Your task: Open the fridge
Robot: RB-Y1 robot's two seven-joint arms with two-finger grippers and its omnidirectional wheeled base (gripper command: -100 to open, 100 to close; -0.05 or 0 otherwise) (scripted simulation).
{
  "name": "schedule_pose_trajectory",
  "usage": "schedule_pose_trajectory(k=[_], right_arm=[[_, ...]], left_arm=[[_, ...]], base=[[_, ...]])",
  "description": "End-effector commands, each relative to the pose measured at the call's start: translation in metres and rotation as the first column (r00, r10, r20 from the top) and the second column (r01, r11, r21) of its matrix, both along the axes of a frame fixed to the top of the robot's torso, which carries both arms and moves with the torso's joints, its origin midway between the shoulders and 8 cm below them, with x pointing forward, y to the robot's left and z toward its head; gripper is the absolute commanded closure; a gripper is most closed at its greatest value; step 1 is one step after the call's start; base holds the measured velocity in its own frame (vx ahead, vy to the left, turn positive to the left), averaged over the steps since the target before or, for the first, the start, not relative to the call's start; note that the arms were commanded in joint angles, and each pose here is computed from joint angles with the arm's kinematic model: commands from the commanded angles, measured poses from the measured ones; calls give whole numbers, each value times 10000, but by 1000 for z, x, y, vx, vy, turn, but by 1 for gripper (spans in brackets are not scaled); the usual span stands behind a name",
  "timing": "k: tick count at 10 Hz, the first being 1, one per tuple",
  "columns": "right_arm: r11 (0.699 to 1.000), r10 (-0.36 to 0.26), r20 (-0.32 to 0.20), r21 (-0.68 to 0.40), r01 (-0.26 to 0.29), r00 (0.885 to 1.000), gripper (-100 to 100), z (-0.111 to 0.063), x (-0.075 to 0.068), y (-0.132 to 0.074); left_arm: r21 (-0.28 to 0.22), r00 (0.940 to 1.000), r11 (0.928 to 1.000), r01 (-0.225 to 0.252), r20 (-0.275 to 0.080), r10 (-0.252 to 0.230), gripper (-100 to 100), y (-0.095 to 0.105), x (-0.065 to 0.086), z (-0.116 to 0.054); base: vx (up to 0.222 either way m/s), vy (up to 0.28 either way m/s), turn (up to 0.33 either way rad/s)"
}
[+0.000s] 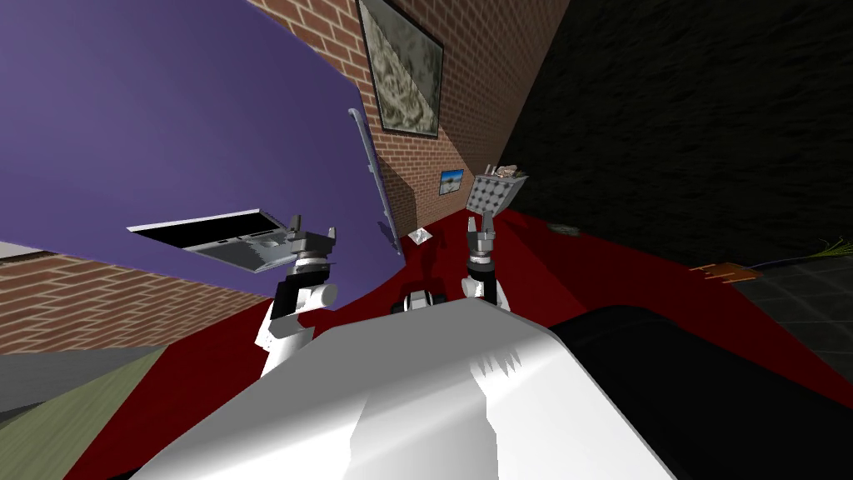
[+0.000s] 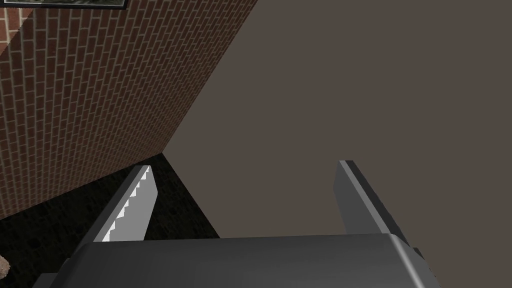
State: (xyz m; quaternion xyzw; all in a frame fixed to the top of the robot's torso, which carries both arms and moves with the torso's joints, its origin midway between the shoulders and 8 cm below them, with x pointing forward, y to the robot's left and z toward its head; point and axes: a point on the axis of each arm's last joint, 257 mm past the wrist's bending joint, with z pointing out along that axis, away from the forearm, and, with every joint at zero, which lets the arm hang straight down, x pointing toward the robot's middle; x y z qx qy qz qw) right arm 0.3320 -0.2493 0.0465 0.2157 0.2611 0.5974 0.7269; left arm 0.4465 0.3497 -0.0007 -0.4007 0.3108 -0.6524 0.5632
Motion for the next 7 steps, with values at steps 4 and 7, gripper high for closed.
schedule_pose_trajectory(k=[4,7], right_arm=[[10000,0,0,2,0,10000,0,0,0,0],[10000,1,2,0,-1,10000,0,0,0,0]], left_arm=[[-625,9963,9977,-273,-827,221,-100,49,36,1],[-1080,9912,9928,-516,-1270,377,-100,79,55,4]], base=[[112,-175,35],[64,-138,31]])
